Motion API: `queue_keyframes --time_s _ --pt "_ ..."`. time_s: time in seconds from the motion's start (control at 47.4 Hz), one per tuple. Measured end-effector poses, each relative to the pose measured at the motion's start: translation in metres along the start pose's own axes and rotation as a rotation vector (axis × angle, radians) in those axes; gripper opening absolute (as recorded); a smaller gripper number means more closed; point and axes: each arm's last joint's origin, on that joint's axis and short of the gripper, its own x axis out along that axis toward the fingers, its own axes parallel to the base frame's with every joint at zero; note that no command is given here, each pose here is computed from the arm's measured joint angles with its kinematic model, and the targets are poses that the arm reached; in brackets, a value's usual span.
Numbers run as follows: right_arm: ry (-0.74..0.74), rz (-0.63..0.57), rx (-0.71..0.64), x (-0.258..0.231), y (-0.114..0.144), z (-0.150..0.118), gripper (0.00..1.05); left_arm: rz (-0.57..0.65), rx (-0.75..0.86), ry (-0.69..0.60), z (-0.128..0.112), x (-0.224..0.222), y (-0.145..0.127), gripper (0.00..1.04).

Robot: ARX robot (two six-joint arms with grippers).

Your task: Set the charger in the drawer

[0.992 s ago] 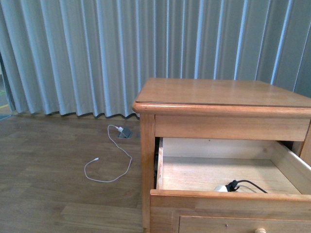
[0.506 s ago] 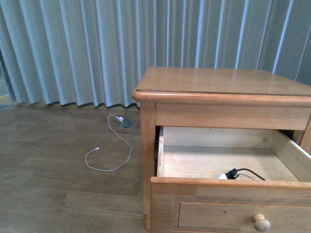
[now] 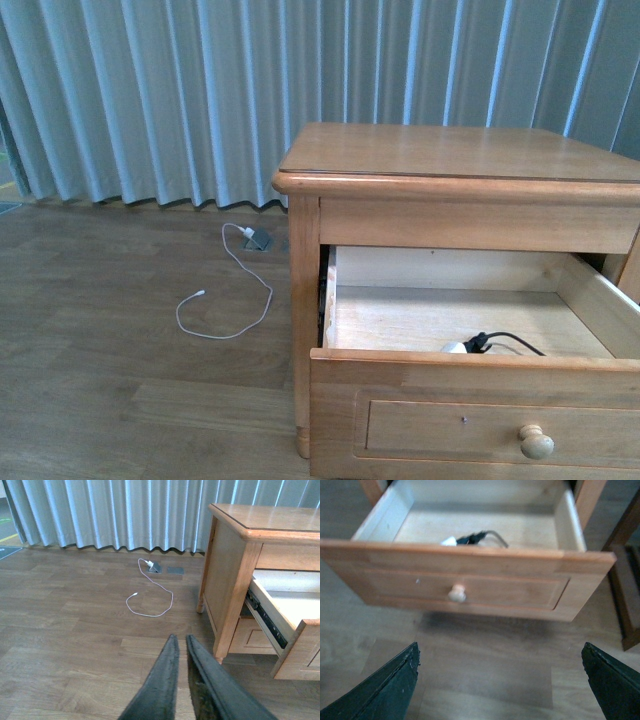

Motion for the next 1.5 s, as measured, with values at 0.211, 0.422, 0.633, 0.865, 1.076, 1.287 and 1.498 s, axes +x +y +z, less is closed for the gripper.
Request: queue_keyframes --time_s 0.211,0.422,0.633,0.865,1.076,1.287,1.498 --pt "0.142 0.077 0.005 0.034 0.006 0.014 0.96 0.000 0.000 0.000 0.000 0.000 0.000 0.45" --pt "0.234 0.060 0.027 0.099 0.010 0.018 0.96 0.000 0.000 0.000 0.000 0.000 0.000 0.91" --pt "0.274 0.021 0.036 0.164 0.020 0.020 0.96 0.000 0.001 0.000 0.000 0.000 0.000 0.99" --pt "0.222 -0.001 0.022 0.217 0.032 0.039 0.96 0.000 0.001 0.000 0.000 0.000 0.000 0.99" --pt "0.119 -0.016 0.023 0.275 0.042 0.061 0.96 0.000 0.001 0.000 0.000 0.000 0.000 0.99" --pt "-0.008 -0.065 0.038 0.318 0.044 0.074 0.96 0.000 0.001 0.000 0.000 0.000 0.000 0.99" --pt "-0.084 -0.114 0.044 0.345 0.045 0.076 0.96 0.000 0.001 0.000 0.000 0.000 0.000 0.99"
